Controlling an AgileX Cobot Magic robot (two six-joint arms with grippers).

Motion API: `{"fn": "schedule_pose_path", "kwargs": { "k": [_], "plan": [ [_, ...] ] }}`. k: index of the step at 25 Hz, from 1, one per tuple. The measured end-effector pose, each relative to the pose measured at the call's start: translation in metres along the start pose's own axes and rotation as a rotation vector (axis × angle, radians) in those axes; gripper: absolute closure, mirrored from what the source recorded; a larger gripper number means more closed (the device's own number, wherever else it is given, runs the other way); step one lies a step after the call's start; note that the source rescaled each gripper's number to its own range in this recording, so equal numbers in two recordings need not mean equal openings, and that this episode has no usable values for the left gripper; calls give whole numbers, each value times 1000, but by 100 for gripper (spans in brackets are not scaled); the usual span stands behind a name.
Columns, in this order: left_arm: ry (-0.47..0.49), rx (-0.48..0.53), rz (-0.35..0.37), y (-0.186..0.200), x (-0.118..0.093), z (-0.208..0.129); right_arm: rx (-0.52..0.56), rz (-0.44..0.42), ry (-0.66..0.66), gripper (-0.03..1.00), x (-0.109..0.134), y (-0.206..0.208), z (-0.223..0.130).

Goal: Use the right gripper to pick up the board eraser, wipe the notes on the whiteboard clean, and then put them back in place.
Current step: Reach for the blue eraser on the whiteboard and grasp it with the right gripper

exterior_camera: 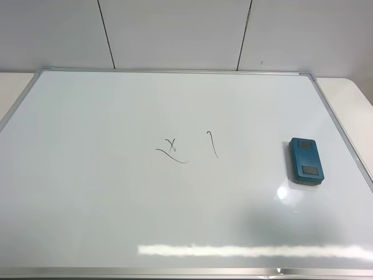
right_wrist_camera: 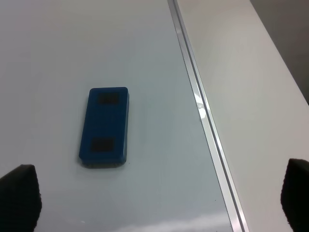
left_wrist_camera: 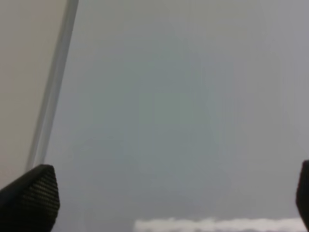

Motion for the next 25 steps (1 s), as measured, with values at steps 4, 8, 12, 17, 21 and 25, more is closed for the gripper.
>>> {"fn": "schedule_pose_path", "kwargs": {
  "k": [4, 8, 12, 17, 21, 25],
  "plan": [
    [0, 0, 0, 0, 0, 0, 0, 0, 0, -3, 0, 0, 0],
    [0, 0, 0, 0, 0, 0, 0, 0, 0, -3, 0, 0, 0],
    [0, 0, 0, 0, 0, 0, 0, 0, 0, -3, 0, 0, 0],
    [0, 0, 0, 0, 0, 0, 0, 0, 0, -3, 0, 0, 0],
    [0, 0, 0, 0, 0, 0, 0, 0, 0, -3, 0, 0, 0],
    [0, 0, 0, 0, 0, 0, 0, 0, 0, -3, 0, 0, 0]
  ]
}}
Point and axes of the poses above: a point on each arm's last joint axis where the gripper is mounted, y pointing back along that axis away from the gripper, x along the wrist's bending axis when the last joint is at zero, z = x × y, the point moved 7 cm from there along -y, pointing out along that axis toward the gripper, and after that the axes turned 1 degree about y, right-handed, at the moved point
